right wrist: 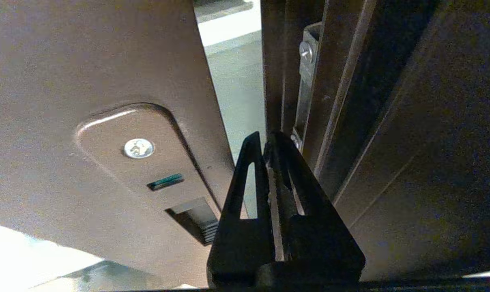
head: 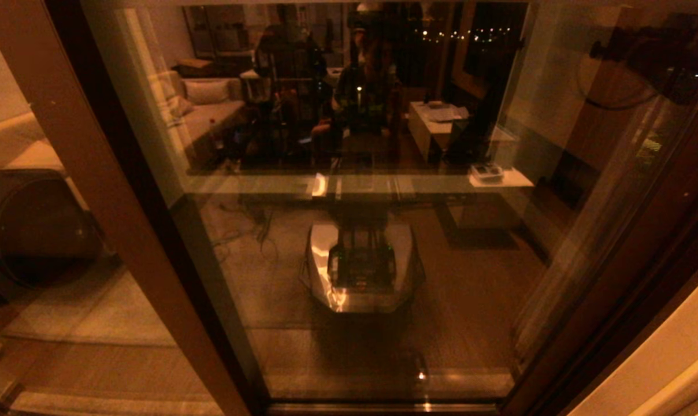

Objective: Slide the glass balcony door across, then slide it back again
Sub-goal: Open the slid door

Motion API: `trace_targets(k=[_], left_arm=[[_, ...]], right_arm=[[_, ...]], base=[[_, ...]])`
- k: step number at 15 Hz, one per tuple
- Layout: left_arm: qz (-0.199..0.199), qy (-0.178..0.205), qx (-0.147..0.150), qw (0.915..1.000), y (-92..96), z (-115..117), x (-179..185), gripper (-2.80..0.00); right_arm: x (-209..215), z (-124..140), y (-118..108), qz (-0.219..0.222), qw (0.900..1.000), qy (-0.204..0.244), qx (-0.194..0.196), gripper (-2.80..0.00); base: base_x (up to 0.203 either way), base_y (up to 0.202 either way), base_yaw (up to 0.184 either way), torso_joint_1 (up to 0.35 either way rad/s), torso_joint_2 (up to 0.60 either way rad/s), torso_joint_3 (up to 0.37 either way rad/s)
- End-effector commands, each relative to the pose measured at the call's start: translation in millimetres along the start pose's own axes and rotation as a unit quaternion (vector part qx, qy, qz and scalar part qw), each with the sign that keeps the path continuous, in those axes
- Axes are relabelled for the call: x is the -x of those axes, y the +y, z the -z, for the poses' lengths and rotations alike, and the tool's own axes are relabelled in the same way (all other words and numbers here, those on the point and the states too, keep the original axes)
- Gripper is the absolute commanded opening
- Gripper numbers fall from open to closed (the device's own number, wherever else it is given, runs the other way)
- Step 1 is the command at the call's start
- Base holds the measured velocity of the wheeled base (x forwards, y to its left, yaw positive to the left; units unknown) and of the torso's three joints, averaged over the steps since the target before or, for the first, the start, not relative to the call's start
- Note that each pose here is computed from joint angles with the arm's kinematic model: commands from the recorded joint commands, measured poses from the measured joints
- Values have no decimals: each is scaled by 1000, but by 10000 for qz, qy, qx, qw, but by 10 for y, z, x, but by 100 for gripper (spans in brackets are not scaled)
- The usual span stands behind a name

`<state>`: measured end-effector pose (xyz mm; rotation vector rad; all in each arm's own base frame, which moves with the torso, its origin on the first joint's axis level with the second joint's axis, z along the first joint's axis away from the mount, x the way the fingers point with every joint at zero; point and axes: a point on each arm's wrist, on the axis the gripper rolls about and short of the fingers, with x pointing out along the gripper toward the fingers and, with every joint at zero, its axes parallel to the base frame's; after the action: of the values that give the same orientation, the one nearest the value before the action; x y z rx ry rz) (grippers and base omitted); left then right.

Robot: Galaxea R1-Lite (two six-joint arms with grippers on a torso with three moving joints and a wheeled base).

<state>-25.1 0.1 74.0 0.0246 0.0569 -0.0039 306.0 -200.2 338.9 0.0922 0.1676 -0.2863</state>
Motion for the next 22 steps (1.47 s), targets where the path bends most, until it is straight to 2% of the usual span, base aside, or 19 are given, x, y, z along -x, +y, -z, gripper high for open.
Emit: trace_targets(k=[1, 7, 22], left_arm=[[-1, -1, 0, 10000, 0, 0, 0, -280], [-1, -1, 0, 10000, 0, 0, 0, -280], [-1, -1, 0, 10000, 0, 0, 0, -280]], right_arm=[[-29, 37, 3, -165, 9998, 60, -25, -280], [15, 82, 99, -438, 9989, 162, -32, -280], [28, 115, 223, -602, 9979, 237, -22, -280]], base=[[0, 0, 0, 0, 0, 0], [0, 0, 0, 0, 0, 0], [0, 0, 0, 0, 0, 0]])
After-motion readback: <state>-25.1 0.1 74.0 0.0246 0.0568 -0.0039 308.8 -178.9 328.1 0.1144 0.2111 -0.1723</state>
